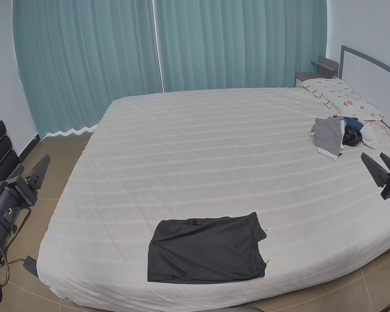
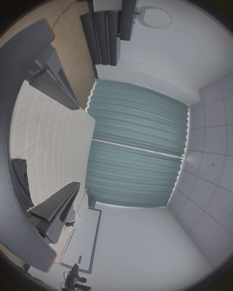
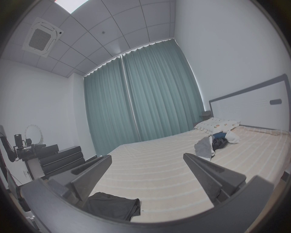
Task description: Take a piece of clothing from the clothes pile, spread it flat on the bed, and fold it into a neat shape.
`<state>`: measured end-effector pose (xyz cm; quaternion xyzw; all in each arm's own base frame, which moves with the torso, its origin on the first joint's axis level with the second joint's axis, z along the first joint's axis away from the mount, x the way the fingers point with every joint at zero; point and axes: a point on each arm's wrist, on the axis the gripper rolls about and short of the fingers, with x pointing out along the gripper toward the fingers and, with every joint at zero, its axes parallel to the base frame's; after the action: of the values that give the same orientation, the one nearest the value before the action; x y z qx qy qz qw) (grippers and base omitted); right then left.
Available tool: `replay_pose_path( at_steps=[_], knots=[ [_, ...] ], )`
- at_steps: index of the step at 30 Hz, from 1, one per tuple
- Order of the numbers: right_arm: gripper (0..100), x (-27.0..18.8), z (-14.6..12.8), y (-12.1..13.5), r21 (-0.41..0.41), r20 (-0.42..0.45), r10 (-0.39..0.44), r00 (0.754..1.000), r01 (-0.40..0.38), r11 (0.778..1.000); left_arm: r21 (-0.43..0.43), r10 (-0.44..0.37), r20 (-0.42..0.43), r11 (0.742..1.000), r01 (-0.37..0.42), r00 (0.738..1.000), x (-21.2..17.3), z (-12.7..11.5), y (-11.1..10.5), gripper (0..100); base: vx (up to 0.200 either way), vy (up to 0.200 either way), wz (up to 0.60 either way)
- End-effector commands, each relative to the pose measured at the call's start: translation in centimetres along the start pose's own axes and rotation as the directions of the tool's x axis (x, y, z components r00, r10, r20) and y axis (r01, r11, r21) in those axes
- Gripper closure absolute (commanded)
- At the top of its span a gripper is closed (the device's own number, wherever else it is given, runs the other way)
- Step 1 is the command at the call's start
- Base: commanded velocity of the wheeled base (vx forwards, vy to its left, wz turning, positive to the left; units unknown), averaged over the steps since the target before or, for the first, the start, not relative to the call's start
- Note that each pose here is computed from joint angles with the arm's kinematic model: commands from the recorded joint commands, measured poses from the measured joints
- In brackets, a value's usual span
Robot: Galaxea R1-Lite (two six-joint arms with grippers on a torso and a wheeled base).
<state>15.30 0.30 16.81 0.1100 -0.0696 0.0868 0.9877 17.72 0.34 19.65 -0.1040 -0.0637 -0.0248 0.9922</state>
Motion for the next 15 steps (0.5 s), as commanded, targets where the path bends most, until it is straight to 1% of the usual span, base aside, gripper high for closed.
replay_pose_path(
  at_steps=[1, 4, 5, 6, 7, 8, 10, 11, 14, 15],
  knots=[
    [0, -10.8, 2.4, 2.3, -0.092, 0.127, 0.027, 0.992, -0.016, 0.996, 0.109, -0.003, 0.166, 0.994, -0.015, 0.986, -10.3, 2.0, -0.9, 0, 0.000, 0.000, 0.00],
    [0, -14.1, 2.1, 2.9, -0.095, 0.071, 0.022, 0.997, -0.015, 0.995, 0.152, -0.002, 0.154, 0.988, -0.022, 0.988, -13.4, 1.7, -1.1, 0, 0.000, 0.000, 0.00],
    [0, -14.1, 2.1, 2.9, -0.095, 0.071, 0.022, 0.997, -0.015, 0.995, 0.152, -0.002, 0.154, 0.988, -0.022, 0.988, -13.4, 1.7, -1.1, 0, 0.000, 0.000, 0.00],
    [0, -17.1, 1.7, 3.3, -0.090, 0.011, 0.015, 1.000, -0.014, 0.996, 0.181, -0.002, 0.126, 0.983, -0.021, 0.992, -15.8, 1.2, -1.2, 0, 0.000, 0.000, 0.00],
    [0, -17.1, 1.7, 3.3, -0.090, 0.011, 0.015, 1.000, -0.014, 0.996, 0.181, -0.002, 0.126, 0.983, -0.021, 0.992, -15.8, 1.2, -1.2, 0, 0.000, 0.000, 0.00],
    [0, -20.0, 1.1, 3.6, -0.101, -0.047, 0.011, 0.999, -0.015, 0.995, 0.219, -0.009, 0.110, 0.976, -0.016, 0.994, -17.9, 0.7, -1.3, 0, 0.000, 0.000, 0.00],
    [0, -21.7, 0.5, 3.7, -0.125, -0.086, 0.003, 0.996, -0.014, 0.992, 0.237, -0.012, 0.089, 0.972, -0.010, 0.996, -19.1, 0.2, -1.3, 0, 0.000, 0.000, 0.00],
    [0, -22.2, 0.1, 3.6, -0.148, -0.151, -0.041, 0.988, 0.018, 0.989, 0.244, -0.007, 0.069, 0.970, -0.010, 0.998, -20.1, -0.6, -1.2, 0, 0.000, 0.000, 0.00],
    [0, -22.2, 0.1, 3.5, -0.153, -0.135, -0.102, 0.986, 0.081, 0.985, 0.245, -0.005, 0.058, 0.969, -0.010, 0.998, -20.6, -1.4, -1.1, 0, 0.000, 0.000, 0.00],
    [0, -22.1, -0.1, 3.3, -0.159, -0.133, -0.140, 0.981, 0.118, 0.980, 0.246, -0.007, 0.067, 0.969, -0.010, 0.998, -21.1, -2.1, -1.0, 0, 0.000, 0.000, 0.00]
  ],
)
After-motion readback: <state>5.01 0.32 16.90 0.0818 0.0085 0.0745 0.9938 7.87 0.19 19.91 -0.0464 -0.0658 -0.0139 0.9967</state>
